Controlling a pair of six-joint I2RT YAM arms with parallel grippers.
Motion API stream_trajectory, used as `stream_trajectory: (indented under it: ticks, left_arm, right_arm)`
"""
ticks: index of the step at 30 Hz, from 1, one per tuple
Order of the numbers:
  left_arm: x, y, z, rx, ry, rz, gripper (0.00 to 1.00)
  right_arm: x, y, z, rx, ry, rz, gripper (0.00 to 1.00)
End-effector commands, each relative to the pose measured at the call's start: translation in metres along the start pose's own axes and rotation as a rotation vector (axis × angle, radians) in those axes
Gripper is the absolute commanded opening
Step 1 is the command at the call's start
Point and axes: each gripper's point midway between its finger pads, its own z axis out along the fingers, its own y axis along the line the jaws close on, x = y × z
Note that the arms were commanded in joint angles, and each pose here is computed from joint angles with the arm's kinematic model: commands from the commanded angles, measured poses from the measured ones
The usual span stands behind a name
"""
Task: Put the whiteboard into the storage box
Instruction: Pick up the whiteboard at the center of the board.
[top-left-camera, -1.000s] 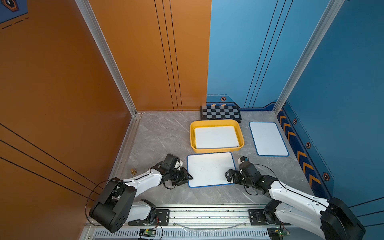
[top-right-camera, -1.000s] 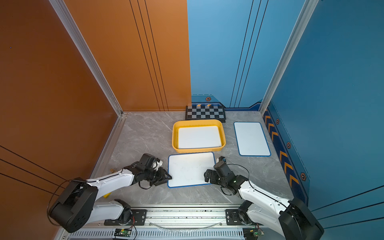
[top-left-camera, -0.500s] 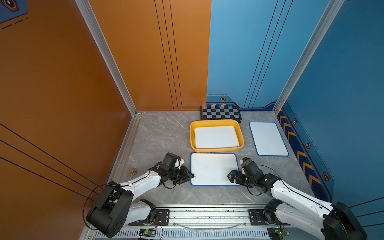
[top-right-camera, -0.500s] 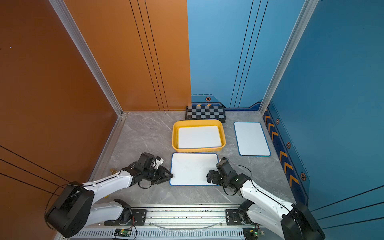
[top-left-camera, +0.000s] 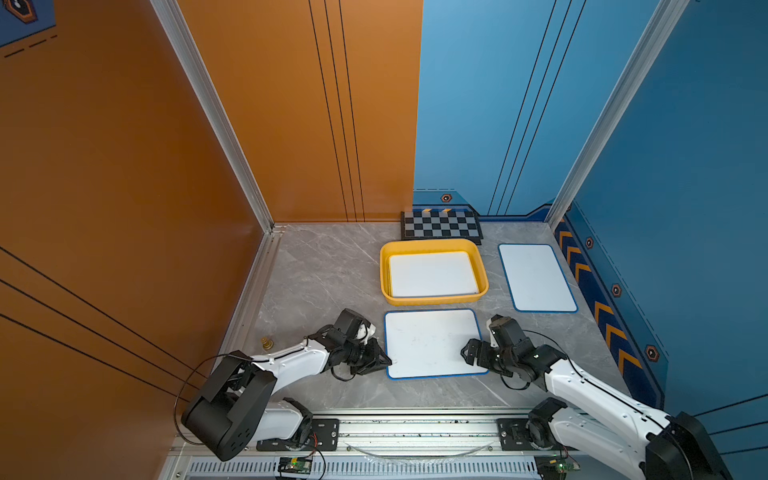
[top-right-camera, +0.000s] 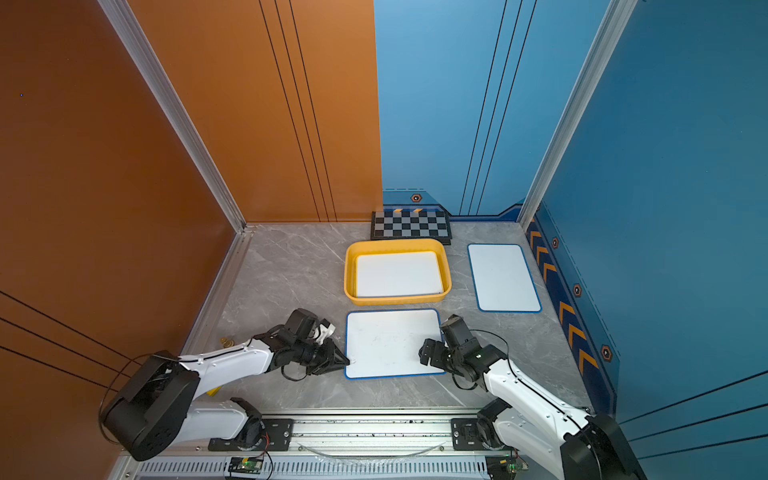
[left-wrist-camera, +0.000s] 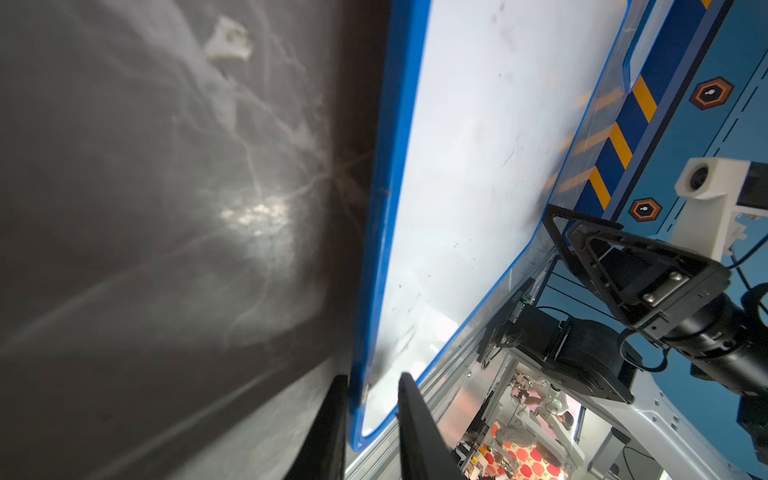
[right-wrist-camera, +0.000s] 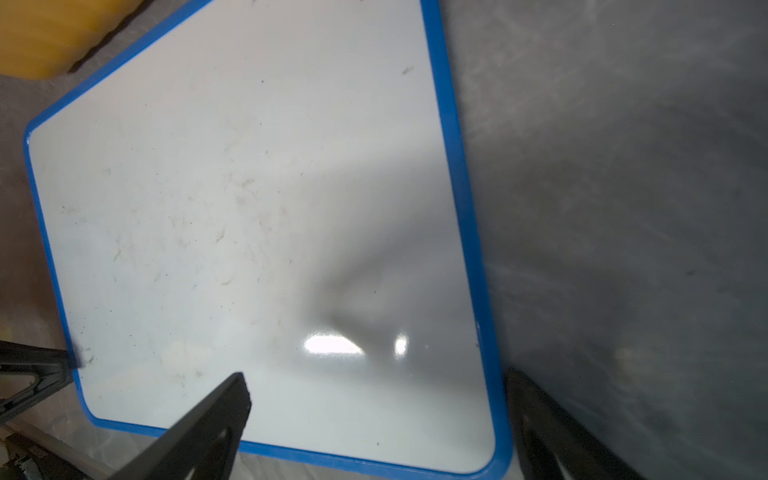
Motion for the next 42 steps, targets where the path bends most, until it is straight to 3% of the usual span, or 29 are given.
stream_trajectory:
  ticks: [1, 6, 13, 22, 30, 39, 42]
  left_arm:
    - [0.009, -0.099, -0.014, 0.32, 0.08, 0.266, 0.16]
    - [0.004, -0.107, -0.021, 0.348, 0.059, 0.268, 0.03]
    - [0.002, -0.108, -0.031, 0.371, 0.041, 0.252, 0.01]
    - [0.005, -0.114, -0.038, 0.393, 0.034, 0.273, 0.07]
    - [0.002, -0.111, -0.039, 0.369, 0.031, 0.268, 0.22]
    - [-0.002, -0.098, -0.048, 0.282, 0.025, 0.265, 0.2]
    - [-0.002, -0.093, -0.052, 0.25, 0.016, 0.263, 0.15]
  right_arm:
    - [0.05, 0.04, -0.003, -0.256, 0.266, 0.014, 0.97]
    - [0.053, 0.035, -0.002, -0.258, 0.269, 0.027, 0.96]
    - [0.051, 0.029, -0.005, -0.27, 0.251, 0.057, 0.97]
    - [0.048, 0.031, -0.008, -0.287, 0.247, 0.051, 0.96]
    - [0.048, 0.03, -0.011, -0.285, 0.246, 0.045, 0.96]
    - [0.045, 0.024, -0.016, -0.277, 0.232, 0.058, 0.96]
    - [0.043, 0.023, -0.017, -0.277, 0.227, 0.062, 0.96]
